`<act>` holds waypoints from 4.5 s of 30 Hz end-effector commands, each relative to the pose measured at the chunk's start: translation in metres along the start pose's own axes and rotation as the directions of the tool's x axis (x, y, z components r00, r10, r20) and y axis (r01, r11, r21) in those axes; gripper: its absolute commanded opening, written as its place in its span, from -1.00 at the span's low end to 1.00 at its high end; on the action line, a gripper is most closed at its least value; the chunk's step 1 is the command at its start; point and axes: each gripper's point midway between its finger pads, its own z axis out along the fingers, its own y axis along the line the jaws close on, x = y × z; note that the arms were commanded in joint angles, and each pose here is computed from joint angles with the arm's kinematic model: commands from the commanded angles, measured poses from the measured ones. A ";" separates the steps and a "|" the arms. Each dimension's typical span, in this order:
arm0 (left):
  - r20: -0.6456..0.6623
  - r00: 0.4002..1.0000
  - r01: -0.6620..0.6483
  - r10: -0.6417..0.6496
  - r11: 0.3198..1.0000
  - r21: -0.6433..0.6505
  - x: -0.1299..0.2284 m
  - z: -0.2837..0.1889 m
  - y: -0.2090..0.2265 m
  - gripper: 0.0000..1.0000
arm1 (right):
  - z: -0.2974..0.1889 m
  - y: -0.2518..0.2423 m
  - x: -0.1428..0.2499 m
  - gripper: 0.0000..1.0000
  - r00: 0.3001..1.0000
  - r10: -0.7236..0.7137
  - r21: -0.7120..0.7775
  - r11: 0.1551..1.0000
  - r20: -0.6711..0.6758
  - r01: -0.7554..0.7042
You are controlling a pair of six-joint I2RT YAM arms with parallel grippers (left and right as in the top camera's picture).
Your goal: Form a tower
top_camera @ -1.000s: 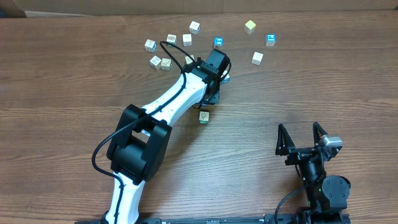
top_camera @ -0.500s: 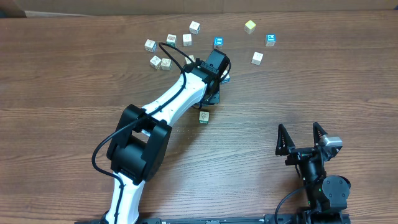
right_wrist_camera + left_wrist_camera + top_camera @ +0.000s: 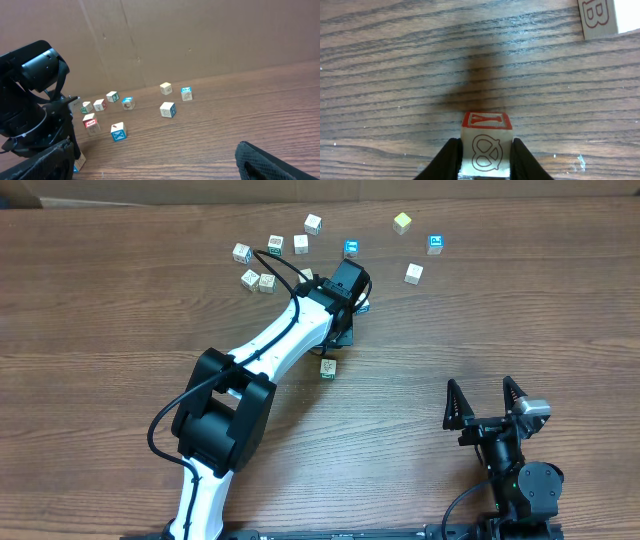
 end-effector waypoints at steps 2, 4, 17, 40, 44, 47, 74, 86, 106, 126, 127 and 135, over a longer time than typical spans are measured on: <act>-0.023 1.000 0.006 -0.006 1.000 -0.003 0.006 0.006 -0.001 -0.66 | 0.000 0.000 0.002 1.00 1.000 -0.009 -0.002 1.000 0.004 0.009; -0.013 1.000 0.008 -0.008 1.000 0.003 0.002 -0.001 -0.003 -0.68 | 0.000 0.000 0.002 1.00 1.000 -0.009 -0.002 1.000 0.004 0.009; 0.017 1.000 0.015 -0.016 0.997 0.072 -0.007 -0.086 -0.001 -0.69 | 0.000 0.000 0.002 1.00 1.000 -0.009 -0.002 1.000 0.004 0.009; -0.155 0.985 -0.074 0.077 0.997 0.027 0.057 -0.065 -0.009 -0.62 | 0.000 0.000 0.002 1.00 1.000 -0.009 -0.002 1.000 0.004 0.009; -0.170 0.982 -0.077 0.079 0.997 0.015 0.062 -0.060 -0.005 -0.62 | 0.000 0.000 0.002 1.00 1.000 -0.009 -0.002 1.000 0.004 0.009; -0.160 0.984 -0.082 0.080 0.997 -0.010 0.062 -0.055 0.000 -0.63 | 0.000 0.000 0.002 1.00 1.000 -0.009 -0.002 1.000 0.004 0.009; -0.105 0.987 -0.129 0.124 0.991 -0.033 0.055 -0.042 0.004 -0.59 | 0.000 0.000 0.002 1.00 1.000 -0.009 -0.002 1.000 0.004 0.009; -0.099 0.984 -0.151 0.148 0.988 -0.027 0.054 -0.042 0.003 -0.56 | 0.000 0.000 0.002 1.00 1.000 -0.009 -0.002 1.000 0.004 0.009; -0.111 0.983 -0.154 0.149 0.988 -0.033 0.057 -0.041 0.005 -0.52 | 0.000 0.000 0.002 1.00 1.000 -0.009 -0.002 1.000 0.004 0.009; -0.104 0.983 -0.152 0.148 0.988 -0.029 0.056 -0.040 0.004 -0.43 | 0.000 0.000 0.002 1.00 1.000 -0.009 -0.002 1.000 0.004 0.009; -0.104 0.983 -0.152 0.148 0.988 -0.029 0.056 -0.040 0.004 -0.43 | 0.000 0.000 0.002 1.00 1.000 -0.009 -0.002 1.000 0.004 0.009; -0.103 0.984 -0.152 0.148 0.988 -0.029 0.056 -0.040 0.004 -0.40 | 0.000 0.000 0.002 1.00 1.000 -0.009 -0.002 1.000 0.004 0.009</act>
